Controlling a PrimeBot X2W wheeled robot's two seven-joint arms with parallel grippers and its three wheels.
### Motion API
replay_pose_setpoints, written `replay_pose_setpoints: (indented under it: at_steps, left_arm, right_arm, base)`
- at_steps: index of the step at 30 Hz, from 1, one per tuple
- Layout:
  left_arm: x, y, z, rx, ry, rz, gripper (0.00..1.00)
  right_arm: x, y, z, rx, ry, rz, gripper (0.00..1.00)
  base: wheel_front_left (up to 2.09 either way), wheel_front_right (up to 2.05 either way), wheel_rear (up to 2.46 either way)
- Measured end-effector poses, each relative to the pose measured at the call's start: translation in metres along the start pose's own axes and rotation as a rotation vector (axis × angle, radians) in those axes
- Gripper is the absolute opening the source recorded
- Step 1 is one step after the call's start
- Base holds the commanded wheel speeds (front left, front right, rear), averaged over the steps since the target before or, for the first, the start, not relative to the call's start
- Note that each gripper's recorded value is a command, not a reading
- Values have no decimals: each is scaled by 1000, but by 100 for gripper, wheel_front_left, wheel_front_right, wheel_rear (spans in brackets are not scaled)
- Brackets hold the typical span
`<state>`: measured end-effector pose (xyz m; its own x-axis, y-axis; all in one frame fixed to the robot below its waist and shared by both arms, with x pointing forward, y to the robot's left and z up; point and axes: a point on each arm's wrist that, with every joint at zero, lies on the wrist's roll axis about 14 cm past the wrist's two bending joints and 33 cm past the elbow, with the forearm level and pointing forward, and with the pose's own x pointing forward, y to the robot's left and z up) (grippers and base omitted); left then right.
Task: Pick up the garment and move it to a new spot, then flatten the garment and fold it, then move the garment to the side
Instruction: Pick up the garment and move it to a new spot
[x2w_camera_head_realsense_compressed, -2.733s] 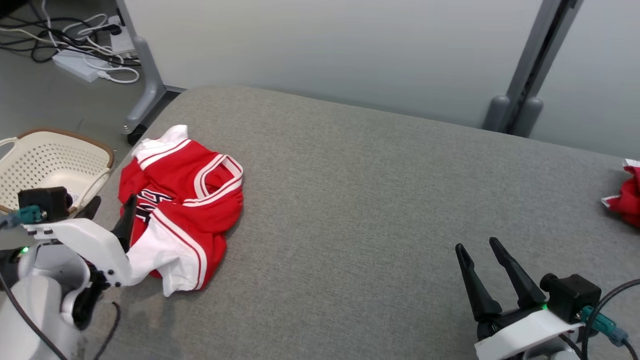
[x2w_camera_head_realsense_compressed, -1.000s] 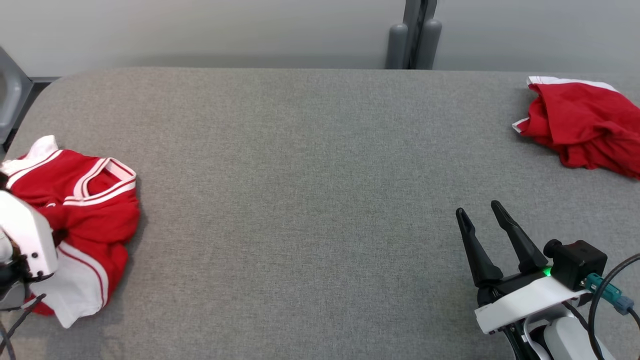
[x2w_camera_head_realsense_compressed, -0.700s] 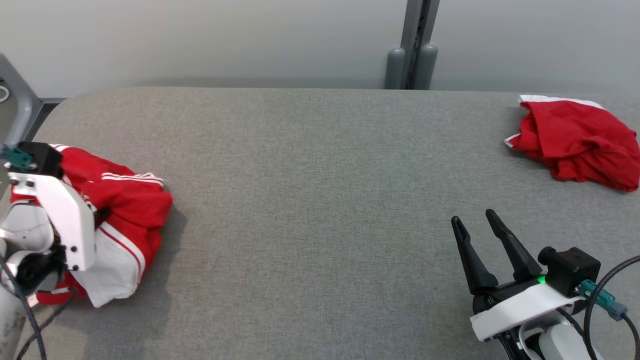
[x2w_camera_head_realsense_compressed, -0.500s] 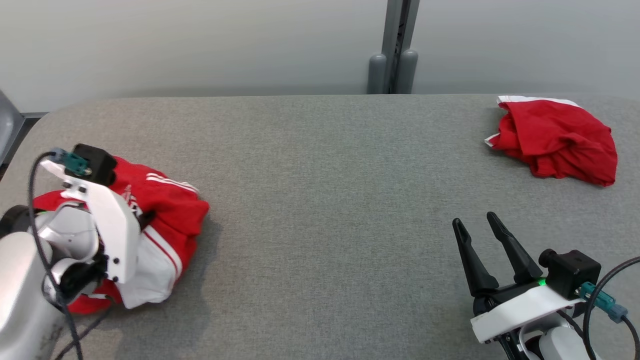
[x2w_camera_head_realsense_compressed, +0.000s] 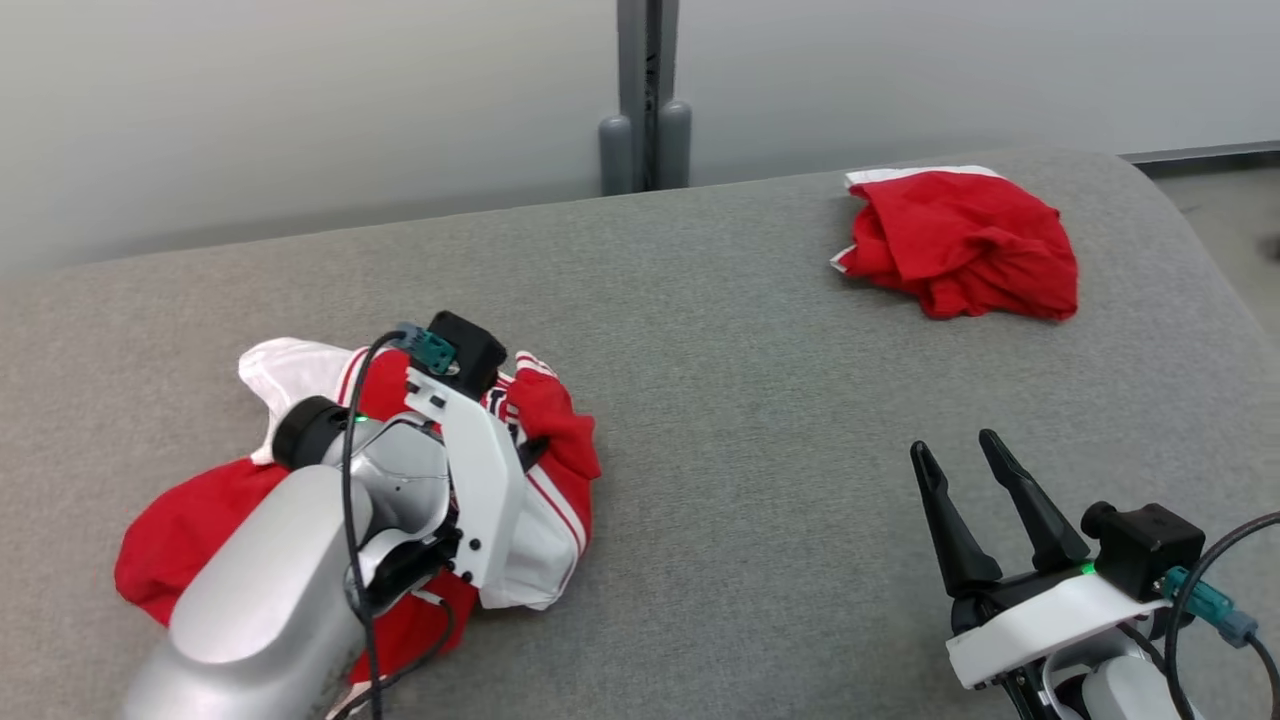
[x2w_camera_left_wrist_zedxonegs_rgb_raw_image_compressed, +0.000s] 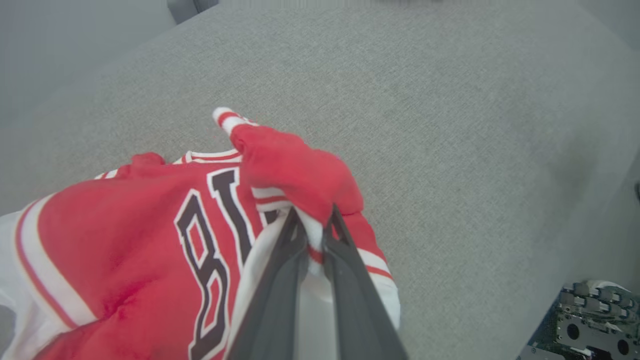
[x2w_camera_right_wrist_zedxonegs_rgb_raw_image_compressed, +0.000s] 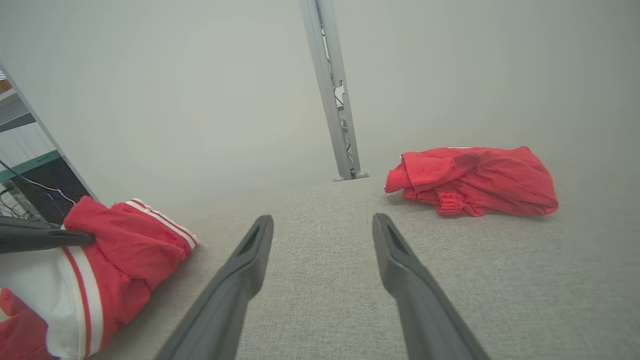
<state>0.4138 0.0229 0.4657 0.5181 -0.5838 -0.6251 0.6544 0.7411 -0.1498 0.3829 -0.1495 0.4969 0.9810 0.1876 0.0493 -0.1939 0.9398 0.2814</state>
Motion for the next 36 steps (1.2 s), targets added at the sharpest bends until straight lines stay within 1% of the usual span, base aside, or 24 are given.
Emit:
replay_pose_setpoints:
  at_steps: [4,8,12,18,19,20,22,27,31,33,36]
  left_arm:
    - [26,-37,15,39,-21,-80,0]
    - [47,-67,34,98,-51,-134,0]
    - [66,-98,49,130,-70,-201,0]
    - [91,-125,54,170,-60,-266,0]
    - [94,-128,55,174,-63,-274,5]
    - [97,-132,56,180,-67,-283,32]
    - [101,-140,56,189,-65,-305,100]
    - [97,-153,59,170,-94,-350,100]
    - [91,-151,65,158,-136,-348,100]
    - [85,-143,75,156,-177,-328,100]
    - [77,-121,80,143,-223,-276,100]
  right_arm:
    - [-13,-16,8,-16,-17,-49,100]
    - [-25,-30,14,-22,-30,-100,100]
    - [-35,-43,17,-29,-35,-146,100]
    - [-45,-58,19,-27,-38,-207,100]
    - [-46,-61,18,-26,-37,-216,100]
    - [-48,-63,18,-27,-35,-226,100]
    - [-50,-67,17,-28,-30,-240,100]
    - [-49,-70,19,-29,-36,-248,100]
    - [-44,-69,21,-33,-43,-235,100]
    - [-39,-65,21,-36,-44,-215,100]
    - [-31,-57,21,-33,-46,-182,100]
  base:
    - [0,0,0]
    - [0,0,0]
    - [0,0,0]
    - [0,0,0]
    - [0,0,0]
    - [0,0,0]
    - [0,0,0]
    - [0,0,0]
    - [0,0,0]
    - [0,0,0]
    - [0,0,0]
